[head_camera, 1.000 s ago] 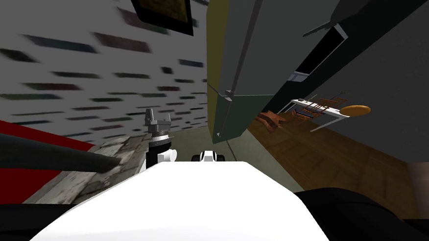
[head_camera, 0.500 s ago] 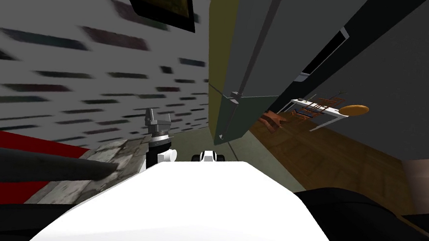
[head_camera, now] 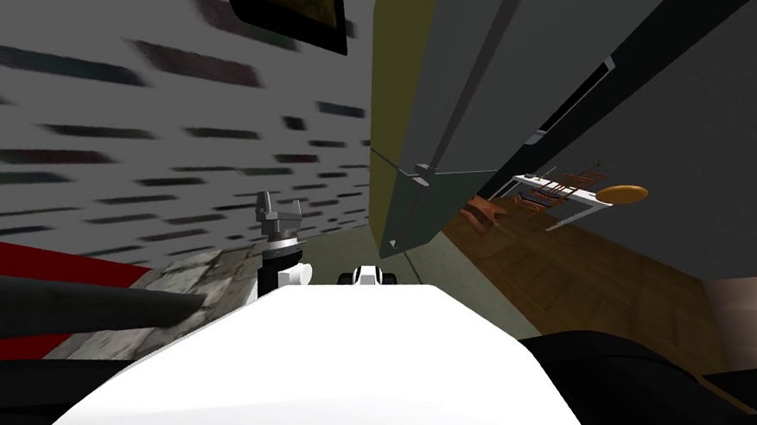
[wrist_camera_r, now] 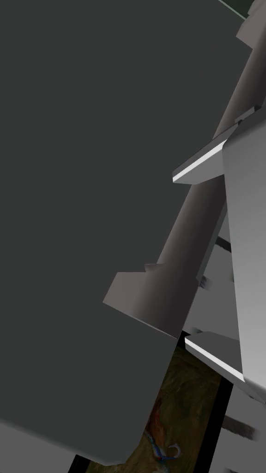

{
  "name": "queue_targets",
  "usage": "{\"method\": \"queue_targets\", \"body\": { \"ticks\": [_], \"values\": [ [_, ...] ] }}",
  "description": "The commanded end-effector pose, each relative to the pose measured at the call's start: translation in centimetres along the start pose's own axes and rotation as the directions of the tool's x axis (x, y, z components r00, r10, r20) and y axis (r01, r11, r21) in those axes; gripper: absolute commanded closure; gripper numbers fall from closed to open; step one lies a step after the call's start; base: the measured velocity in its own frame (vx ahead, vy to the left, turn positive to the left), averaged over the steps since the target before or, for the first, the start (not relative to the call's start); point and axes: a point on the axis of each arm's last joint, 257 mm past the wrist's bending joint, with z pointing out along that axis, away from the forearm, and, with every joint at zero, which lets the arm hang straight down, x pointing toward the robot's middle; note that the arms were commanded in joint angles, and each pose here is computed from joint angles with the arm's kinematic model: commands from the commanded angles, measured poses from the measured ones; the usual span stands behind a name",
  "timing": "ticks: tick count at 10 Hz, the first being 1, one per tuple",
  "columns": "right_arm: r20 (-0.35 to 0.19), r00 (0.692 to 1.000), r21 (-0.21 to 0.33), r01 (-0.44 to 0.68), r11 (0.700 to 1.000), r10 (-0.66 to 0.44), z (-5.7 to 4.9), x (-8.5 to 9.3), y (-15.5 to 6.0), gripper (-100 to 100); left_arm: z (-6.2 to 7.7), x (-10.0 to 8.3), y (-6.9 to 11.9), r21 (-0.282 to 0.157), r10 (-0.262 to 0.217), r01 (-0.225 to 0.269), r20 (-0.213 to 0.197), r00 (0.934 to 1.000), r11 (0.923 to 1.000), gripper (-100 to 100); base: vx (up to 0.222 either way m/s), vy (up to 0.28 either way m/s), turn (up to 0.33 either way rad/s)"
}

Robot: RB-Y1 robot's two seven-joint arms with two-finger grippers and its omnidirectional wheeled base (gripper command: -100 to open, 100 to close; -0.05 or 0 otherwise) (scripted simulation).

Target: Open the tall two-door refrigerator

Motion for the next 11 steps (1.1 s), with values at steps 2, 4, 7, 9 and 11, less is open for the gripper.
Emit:
{"method": "queue_targets", "body": {
  "ticks": [2, 4, 7, 9, 11],
  "values": [
    [-0.002, 1.000, 0.000, 0.003, 1.000, -0.003, -0.2, -0.1, -0.4, 100, 0.0, 0.0, 0.0, 0.000, 0.000, 0.000, 0.000, 1.0000, 1.0000, 0, 0.030, 0.006, 0.003],
    [0.044, 0.999, 0.033, 0.002, 0.999, -0.004, -1.1, -1.5, -1.6, 100, 0.0, 0.0, 0.0, 0.000, 0.000, 0.000, 0.000, 1.0000, 1.0000, 0, -0.132, -0.254, 0.138],
    [0.111, 0.994, 0.074, 0.000, 0.997, -0.008, -2.3, -3.5, -3.0, 100, 0.0, 0.0, 0.0, 0.000, 0.001, -0.001, 0.000, 1.0000, 1.0000, 0, -0.171, -0.302, 0.111],
    [0.156, 0.988, 0.101, -0.003, 0.995, -0.013, -3.2, -4.8, -3.8, 100, 0.0, 0.0, 0.0, 0.000, 0.000, 0.000, 0.000, 1.0000, 1.0000, 0, -0.237, -0.335, 0.126],
    [0.199, 0.980, 0.128, -0.005, 0.992, -0.020, -4.2, -6.2, -4.7, 100, 0.0, 0.0, 0.0, 0.000, 0.000, 0.000, 0.000, 1.0000, 1.0000, 0, -0.232, -0.312, 0.137]
  ]
}}
